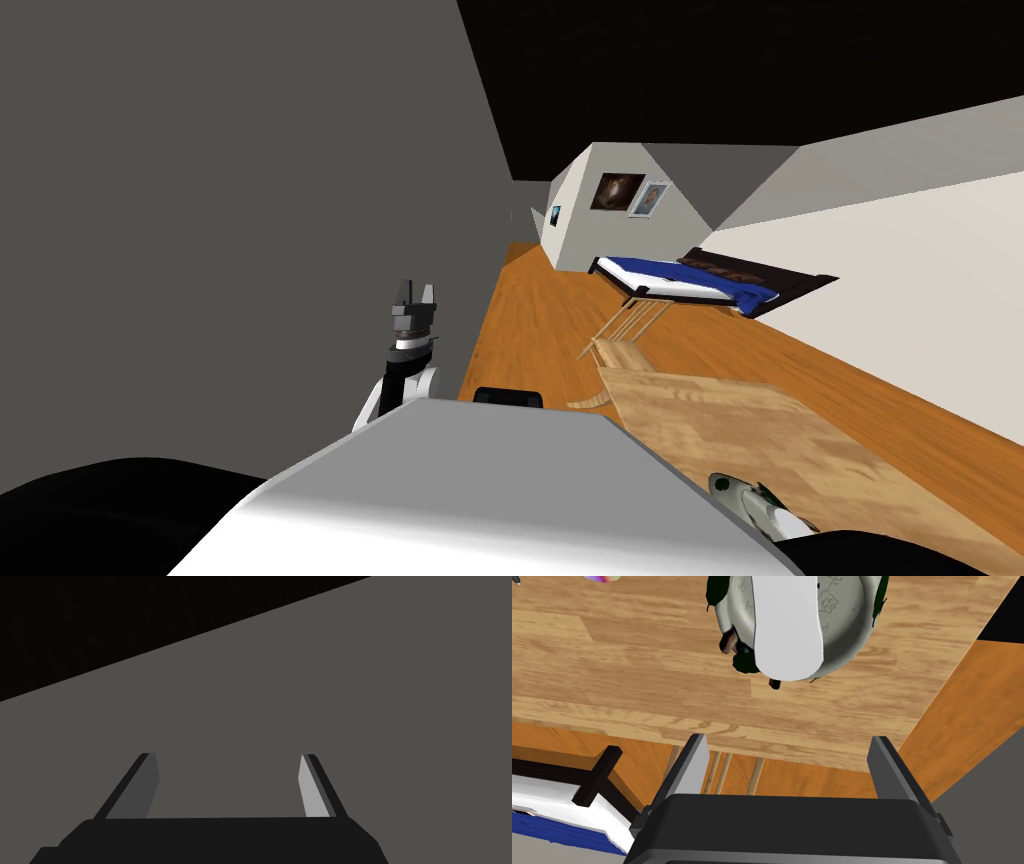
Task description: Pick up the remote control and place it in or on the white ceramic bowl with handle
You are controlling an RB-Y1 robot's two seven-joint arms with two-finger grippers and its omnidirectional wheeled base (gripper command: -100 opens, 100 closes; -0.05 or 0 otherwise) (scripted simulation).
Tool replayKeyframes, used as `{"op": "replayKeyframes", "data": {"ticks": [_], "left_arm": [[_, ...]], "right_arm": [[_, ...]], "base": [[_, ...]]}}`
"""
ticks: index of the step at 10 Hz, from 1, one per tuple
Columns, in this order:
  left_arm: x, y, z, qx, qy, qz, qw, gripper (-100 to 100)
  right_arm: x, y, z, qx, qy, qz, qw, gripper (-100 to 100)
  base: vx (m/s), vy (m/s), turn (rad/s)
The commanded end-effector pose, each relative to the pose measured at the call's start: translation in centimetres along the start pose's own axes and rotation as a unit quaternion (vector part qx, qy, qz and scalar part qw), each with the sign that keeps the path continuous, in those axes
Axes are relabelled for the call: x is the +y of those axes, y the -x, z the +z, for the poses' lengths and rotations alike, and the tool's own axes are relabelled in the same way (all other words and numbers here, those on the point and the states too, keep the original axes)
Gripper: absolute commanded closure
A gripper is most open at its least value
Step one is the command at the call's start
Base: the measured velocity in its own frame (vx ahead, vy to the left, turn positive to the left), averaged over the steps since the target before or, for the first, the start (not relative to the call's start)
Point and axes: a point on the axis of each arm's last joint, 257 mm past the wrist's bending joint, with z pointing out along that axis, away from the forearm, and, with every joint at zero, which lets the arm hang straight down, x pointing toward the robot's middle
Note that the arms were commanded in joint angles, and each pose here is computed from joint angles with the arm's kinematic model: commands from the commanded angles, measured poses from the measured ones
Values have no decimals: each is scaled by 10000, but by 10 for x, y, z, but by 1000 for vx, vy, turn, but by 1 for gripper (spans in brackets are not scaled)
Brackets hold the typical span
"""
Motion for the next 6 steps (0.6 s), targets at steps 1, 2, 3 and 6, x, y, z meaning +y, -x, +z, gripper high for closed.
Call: {"op": "replayKeyframes", "data": {"ticks": [1, 2, 3, 6], "left_arm": [[0, 0, 0, 0, 0, 0, 10000, 0], [0, 0, 0, 0, 0, 0, 10000, 0], [0, 0, 0, 0, 0, 0, 10000, 0], [0, 0, 0, 0, 0, 0, 10000, 0]], "right_arm": [[0, 0, 0, 0, 0, 0, 10000, 0], [0, 0, 0, 0, 0, 0, 10000, 0], [0, 0, 0, 0, 0, 0, 10000, 0], [0, 0, 0, 0, 0, 0, 10000, 0]], "base": [[0, 0, 0], [0, 0, 0], [0, 0, 0], [0, 0, 0]]}}
